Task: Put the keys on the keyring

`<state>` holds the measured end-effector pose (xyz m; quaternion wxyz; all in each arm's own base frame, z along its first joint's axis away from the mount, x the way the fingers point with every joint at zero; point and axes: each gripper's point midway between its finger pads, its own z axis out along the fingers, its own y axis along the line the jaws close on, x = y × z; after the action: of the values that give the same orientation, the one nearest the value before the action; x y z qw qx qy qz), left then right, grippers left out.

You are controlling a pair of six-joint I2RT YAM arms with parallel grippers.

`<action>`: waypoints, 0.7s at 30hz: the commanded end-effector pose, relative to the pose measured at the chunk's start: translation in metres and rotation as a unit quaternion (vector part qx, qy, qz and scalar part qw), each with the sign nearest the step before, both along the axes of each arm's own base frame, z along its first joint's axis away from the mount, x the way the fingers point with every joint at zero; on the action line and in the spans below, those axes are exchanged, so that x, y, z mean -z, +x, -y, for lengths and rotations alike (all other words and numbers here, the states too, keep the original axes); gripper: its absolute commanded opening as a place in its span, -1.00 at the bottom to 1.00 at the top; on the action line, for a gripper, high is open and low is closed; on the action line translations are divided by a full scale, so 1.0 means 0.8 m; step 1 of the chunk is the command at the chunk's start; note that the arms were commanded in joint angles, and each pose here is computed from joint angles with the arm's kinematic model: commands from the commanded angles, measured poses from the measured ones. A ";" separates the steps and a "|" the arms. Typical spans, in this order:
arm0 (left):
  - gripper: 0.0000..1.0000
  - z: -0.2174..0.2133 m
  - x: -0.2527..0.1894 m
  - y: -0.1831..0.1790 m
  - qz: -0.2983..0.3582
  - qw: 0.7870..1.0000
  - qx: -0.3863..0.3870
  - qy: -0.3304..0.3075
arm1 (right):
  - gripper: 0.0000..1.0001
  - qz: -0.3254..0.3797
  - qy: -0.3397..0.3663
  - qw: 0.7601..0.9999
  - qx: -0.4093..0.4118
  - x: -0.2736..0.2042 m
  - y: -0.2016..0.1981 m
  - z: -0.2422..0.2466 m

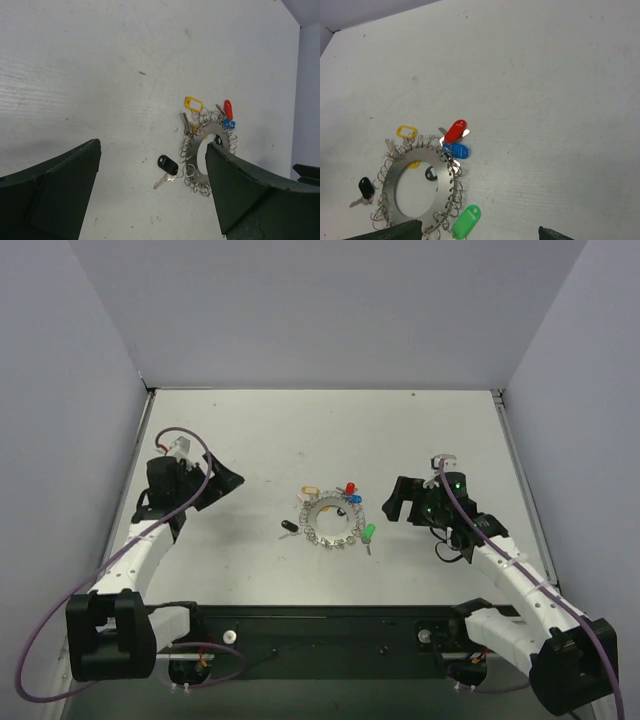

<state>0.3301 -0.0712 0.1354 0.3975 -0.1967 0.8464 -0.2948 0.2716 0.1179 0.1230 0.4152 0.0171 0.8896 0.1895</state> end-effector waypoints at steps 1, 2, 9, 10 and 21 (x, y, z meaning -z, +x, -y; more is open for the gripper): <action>0.91 0.075 -0.052 0.008 0.065 0.994 0.088 0.016 | 1.00 -0.046 -0.022 0.998 -0.041 0.022 -0.022 -0.019; 0.91 0.086 -0.048 0.009 0.054 0.994 0.092 0.039 | 1.00 -0.047 -0.025 0.997 -0.048 0.024 -0.024 -0.023; 0.91 0.232 -0.068 -0.009 0.069 0.969 0.231 0.058 | 0.86 -0.075 -0.044 0.992 -0.095 0.043 -0.038 -0.057; 0.91 0.242 -0.063 -0.012 0.062 0.966 0.242 0.063 | 0.79 -0.077 -0.042 0.991 -0.099 0.043 -0.037 -0.060; 0.88 0.285 0.014 -0.037 -0.029 0.942 0.292 0.162 | 0.36 -0.105 -0.009 0.986 -0.129 0.065 -0.054 -0.107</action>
<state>0.2923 -0.3176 0.1176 0.2785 0.1334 0.9082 -0.2825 0.2291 0.1853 0.0714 0.2960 -0.0828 0.9267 0.2163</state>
